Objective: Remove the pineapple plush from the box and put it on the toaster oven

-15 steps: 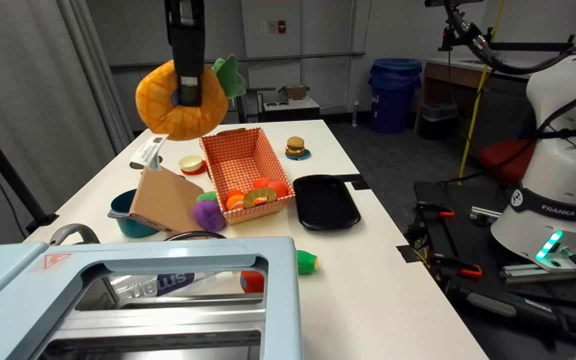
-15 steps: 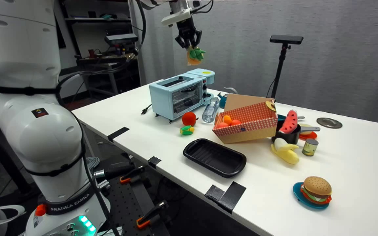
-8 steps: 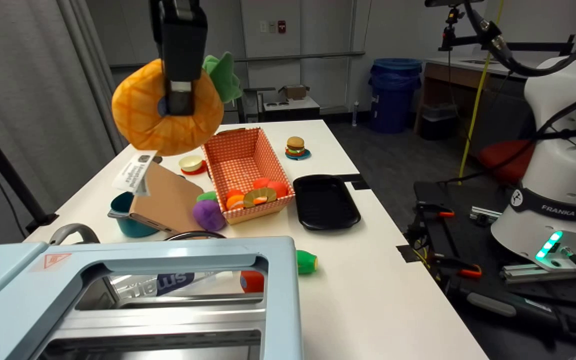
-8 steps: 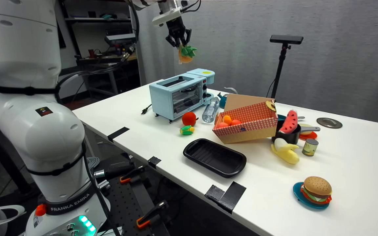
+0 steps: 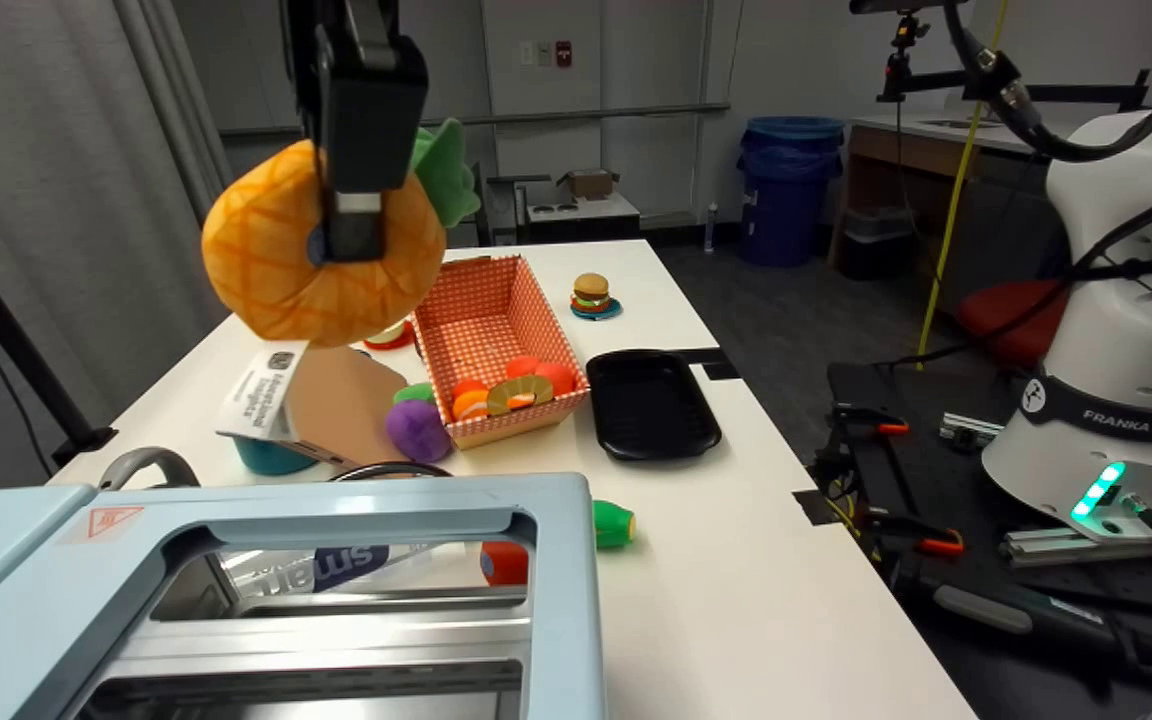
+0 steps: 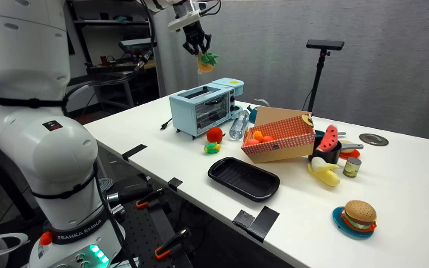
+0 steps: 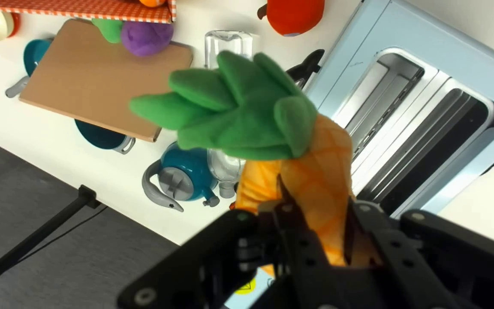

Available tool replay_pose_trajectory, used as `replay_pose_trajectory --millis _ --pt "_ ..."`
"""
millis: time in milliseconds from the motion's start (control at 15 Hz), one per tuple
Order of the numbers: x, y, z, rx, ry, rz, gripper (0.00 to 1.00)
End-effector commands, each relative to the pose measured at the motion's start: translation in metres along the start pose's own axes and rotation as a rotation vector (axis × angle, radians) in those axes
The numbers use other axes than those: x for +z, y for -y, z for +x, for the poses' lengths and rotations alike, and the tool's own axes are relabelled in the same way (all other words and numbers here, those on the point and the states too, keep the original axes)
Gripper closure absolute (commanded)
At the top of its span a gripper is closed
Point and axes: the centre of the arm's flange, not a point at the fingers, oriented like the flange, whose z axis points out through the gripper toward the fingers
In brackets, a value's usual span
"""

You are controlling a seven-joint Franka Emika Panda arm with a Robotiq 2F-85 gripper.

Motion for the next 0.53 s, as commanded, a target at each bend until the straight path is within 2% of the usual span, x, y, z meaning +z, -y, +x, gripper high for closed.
replay_pose_trajectory --millis 0,467 --pt "-0.011 0.017 0.007 -0.048 0.001 -0.036 0.95" --pt "-0.028 0.067 0.011 -0.123 -0.017 -0.061 0.95"
